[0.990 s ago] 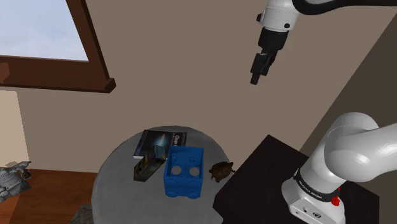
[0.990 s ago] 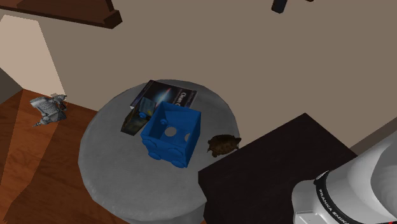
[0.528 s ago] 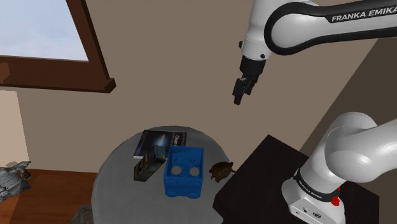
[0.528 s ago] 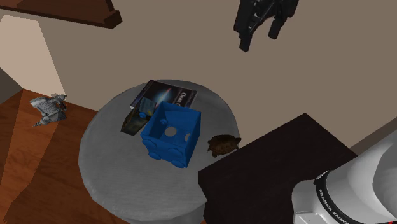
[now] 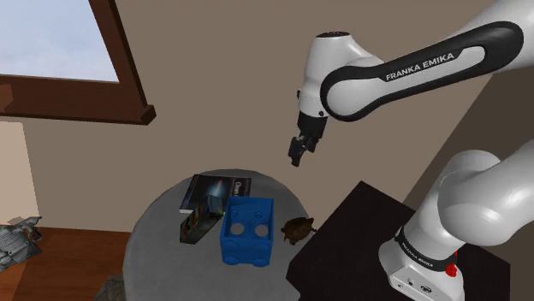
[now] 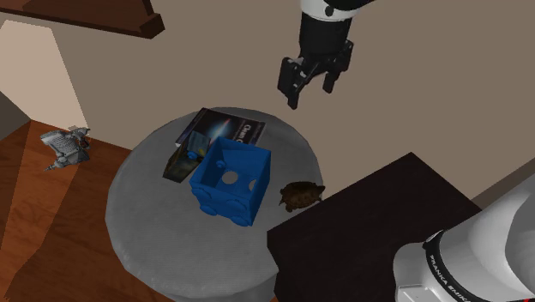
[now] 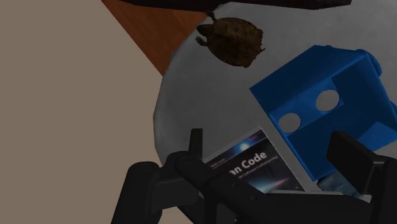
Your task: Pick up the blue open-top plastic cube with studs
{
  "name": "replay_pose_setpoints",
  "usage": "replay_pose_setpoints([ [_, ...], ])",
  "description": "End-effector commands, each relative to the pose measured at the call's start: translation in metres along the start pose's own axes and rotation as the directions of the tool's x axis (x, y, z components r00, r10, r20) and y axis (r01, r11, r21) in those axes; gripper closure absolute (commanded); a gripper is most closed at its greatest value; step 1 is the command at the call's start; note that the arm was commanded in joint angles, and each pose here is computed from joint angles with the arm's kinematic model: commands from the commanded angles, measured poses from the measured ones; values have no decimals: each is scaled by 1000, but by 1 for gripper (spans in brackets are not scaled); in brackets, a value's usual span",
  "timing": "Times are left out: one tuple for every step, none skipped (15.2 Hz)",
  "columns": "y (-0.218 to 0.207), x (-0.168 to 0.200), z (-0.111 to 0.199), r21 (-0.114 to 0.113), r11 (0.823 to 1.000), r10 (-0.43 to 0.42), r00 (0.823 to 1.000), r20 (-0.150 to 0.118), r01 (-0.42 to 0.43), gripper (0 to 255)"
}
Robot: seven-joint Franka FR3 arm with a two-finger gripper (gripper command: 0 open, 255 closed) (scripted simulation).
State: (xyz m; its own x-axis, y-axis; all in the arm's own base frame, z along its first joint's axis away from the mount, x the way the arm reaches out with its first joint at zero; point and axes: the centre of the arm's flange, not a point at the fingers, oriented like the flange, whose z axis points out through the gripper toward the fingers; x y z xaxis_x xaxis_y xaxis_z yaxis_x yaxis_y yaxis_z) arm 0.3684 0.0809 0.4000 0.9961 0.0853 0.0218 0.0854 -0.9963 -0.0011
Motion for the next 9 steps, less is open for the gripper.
replay_pose_setpoints([
  [-9,7,23,3,1000,2,1000,-2,-2,0],
  [-14,11,34,4,1000,3,1000,-2,-3,0],
  [-18,15,46,5,1000,4,1000,-2,-4,0],
  [-23,19,58,6,1000,5,1000,-2,-5,0],
  [-27,23,69,7,1000,5,1000,-2,-5,0],
  [-32,28,81,8,1000,6,1000,-2,-6,0],
  [-37,32,92,9,1000,7,1000,-2,-7,0],
  [-41,36,104,10,1000,8,1000,-1,-8,0],
  [-46,40,116,11,1000,9,1000,-1,-9,0],
])
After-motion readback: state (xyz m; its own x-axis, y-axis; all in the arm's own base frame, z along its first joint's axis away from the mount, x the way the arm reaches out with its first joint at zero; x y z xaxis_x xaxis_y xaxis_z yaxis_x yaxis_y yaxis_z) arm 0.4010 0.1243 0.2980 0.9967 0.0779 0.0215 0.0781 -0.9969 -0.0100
